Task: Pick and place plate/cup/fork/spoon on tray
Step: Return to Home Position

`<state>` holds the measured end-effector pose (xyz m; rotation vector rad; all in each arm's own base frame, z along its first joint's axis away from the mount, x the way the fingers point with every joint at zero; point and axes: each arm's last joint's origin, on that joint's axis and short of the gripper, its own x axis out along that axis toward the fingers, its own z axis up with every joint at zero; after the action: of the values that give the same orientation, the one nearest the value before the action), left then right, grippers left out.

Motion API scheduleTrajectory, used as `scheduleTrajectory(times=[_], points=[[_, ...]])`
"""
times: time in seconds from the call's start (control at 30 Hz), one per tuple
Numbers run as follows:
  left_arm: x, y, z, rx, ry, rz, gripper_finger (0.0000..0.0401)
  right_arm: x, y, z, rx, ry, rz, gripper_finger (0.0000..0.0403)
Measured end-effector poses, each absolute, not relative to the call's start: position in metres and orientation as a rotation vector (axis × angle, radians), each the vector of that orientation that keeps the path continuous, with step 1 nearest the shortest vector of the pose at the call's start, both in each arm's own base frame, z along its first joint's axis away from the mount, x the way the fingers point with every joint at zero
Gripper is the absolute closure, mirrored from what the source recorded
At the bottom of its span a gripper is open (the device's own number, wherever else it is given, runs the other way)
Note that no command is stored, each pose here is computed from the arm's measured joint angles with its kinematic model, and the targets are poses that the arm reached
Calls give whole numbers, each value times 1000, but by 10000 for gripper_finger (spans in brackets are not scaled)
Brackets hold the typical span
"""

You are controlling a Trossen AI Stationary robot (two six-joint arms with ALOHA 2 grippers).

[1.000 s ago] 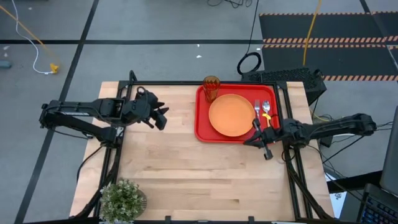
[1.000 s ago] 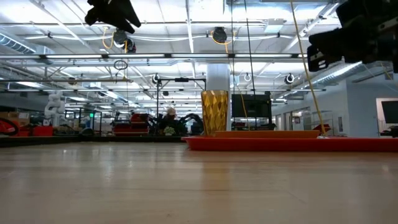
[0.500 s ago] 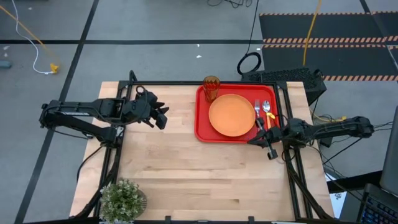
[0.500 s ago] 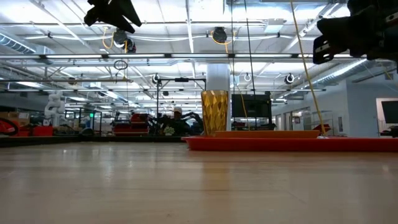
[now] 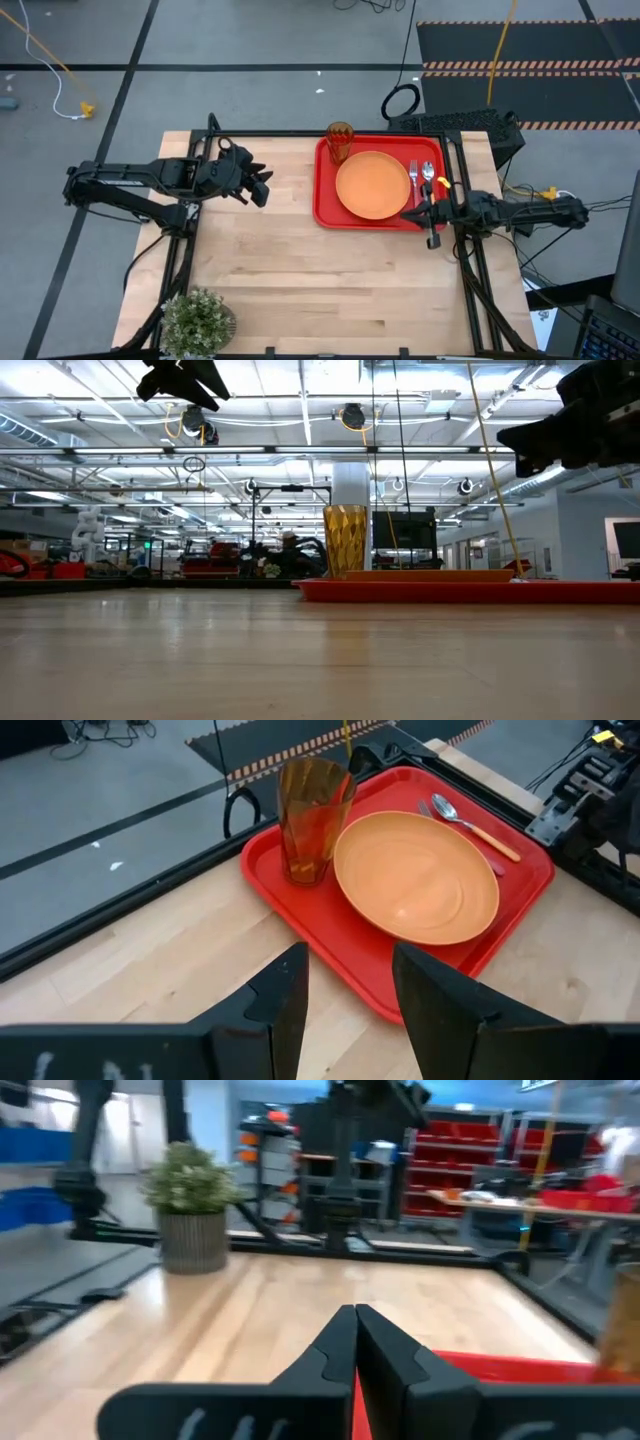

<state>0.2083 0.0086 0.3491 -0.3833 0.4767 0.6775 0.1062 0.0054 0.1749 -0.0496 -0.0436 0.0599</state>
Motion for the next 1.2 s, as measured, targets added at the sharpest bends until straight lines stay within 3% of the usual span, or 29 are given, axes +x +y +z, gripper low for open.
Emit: scheduleTrajectory(times=[0.53, 1.2], points=[[210, 8, 352, -387, 444, 667, 254, 96, 5, 181, -88, -132, 42, 403], [209, 8, 350, -301, 492, 646, 254, 96, 3, 173, -63, -42, -7, 403]])
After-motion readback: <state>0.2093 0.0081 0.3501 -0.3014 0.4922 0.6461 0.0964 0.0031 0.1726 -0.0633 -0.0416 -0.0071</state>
